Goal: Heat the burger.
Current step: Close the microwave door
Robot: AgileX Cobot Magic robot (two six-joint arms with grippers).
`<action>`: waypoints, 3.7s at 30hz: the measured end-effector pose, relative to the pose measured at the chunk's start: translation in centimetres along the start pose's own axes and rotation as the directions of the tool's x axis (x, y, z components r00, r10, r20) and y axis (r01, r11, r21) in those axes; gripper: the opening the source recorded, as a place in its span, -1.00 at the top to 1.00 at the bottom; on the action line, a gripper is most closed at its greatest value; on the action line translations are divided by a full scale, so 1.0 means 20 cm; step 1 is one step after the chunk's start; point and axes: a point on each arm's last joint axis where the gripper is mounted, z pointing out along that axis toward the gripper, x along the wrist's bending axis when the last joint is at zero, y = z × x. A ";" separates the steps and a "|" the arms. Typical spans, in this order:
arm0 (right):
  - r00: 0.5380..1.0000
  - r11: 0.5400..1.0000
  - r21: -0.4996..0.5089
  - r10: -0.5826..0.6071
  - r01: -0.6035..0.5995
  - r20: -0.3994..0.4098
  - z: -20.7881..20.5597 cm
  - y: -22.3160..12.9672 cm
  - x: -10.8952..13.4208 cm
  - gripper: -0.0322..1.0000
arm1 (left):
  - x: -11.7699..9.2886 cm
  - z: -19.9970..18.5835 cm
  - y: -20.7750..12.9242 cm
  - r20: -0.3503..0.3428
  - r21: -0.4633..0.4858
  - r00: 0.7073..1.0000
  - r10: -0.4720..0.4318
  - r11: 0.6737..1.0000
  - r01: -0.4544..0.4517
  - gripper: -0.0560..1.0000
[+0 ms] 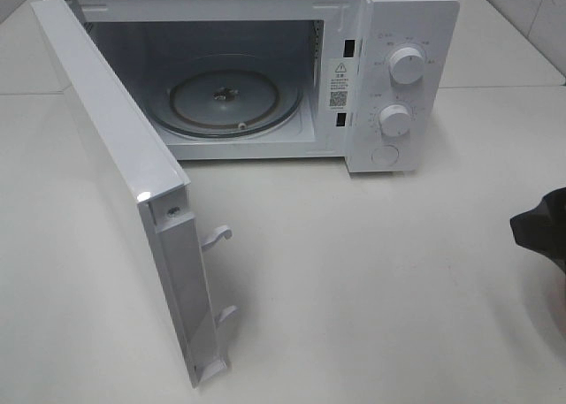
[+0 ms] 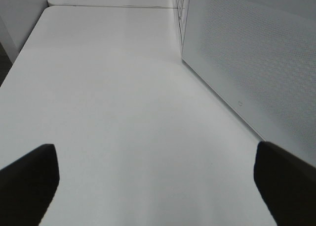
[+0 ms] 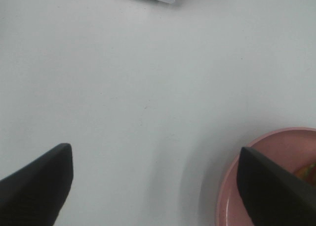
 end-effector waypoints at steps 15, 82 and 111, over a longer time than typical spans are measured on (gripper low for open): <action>0.990 1.000 -0.021 -0.007 0.004 -0.142 -0.24 -0.06 0.03 -0.64 | 0.00 0.00 0.00 0.000 0.000 1.000 0.000 1.000 0.000 -0.99; 0.981 0.908 -0.383 0.194 -0.171 0.021 -0.59 -0.51 -0.05 -0.54 | 0.00 0.00 0.00 0.000 0.000 1.000 0.000 1.000 0.000 -0.99; 0.981 0.908 -0.383 0.194 -0.171 0.021 -0.59 -0.51 -0.05 -0.53 | -0.05 0.00 0.02 0.107 -0.029 0.993 -0.045 0.998 0.049 -0.99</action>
